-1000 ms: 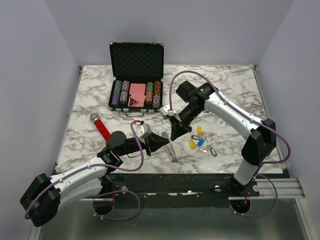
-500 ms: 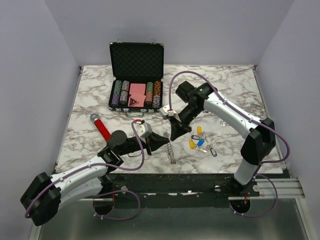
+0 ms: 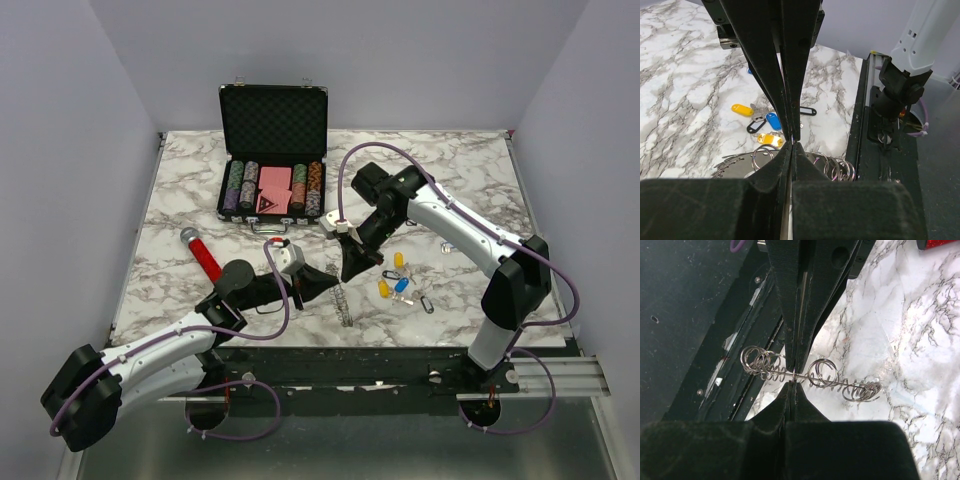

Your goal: Put the keys on the keyring

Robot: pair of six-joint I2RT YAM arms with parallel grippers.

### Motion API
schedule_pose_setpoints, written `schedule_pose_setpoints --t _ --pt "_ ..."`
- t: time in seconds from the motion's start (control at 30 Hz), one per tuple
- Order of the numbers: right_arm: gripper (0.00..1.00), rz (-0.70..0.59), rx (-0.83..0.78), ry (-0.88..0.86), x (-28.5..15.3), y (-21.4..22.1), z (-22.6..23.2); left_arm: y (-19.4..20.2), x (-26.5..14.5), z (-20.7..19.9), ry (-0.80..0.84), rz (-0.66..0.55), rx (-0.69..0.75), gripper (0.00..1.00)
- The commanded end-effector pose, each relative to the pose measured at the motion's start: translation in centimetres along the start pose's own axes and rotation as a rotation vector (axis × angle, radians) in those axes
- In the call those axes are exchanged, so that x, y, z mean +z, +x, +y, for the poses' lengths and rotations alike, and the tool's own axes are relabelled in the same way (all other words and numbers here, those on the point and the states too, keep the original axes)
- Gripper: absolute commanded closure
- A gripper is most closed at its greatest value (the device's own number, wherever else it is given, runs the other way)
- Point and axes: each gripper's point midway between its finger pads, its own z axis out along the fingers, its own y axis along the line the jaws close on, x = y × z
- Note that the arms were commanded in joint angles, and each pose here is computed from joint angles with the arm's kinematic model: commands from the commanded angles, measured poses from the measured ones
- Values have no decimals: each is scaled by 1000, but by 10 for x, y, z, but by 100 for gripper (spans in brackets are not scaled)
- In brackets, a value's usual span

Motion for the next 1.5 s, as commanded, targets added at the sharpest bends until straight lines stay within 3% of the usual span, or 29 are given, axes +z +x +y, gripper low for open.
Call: schedule_pose_setpoints --t 0.0,0.13,0.43,0.6,0.77,1.27,1.47 --pt "99 -34 37 -46 0 -8 14 -7 3 -1 4 -3 14 93" --pt "99 -35 37 -44 -1 -8 13 -6 3 -3 17 1 16 100" --pt "97 -55 42 -53 0 -13 15 -6 -1 -1 -5 -31 23 100" --pt "82 -71 60 -56 1 -16 14 -9 -6 1 -29 -69 21 100" --pt "73 -78 68 -55 0 -18 15 -11 -11 3 -46 -97 19 100" --pt "72 -130 122 -105 12 -17 7 -20 -16 3 -53 -168 -15 100" --pt "76 -129 117 -108 12 -18 10 -18 -16 7 -73 -163 -23 100"
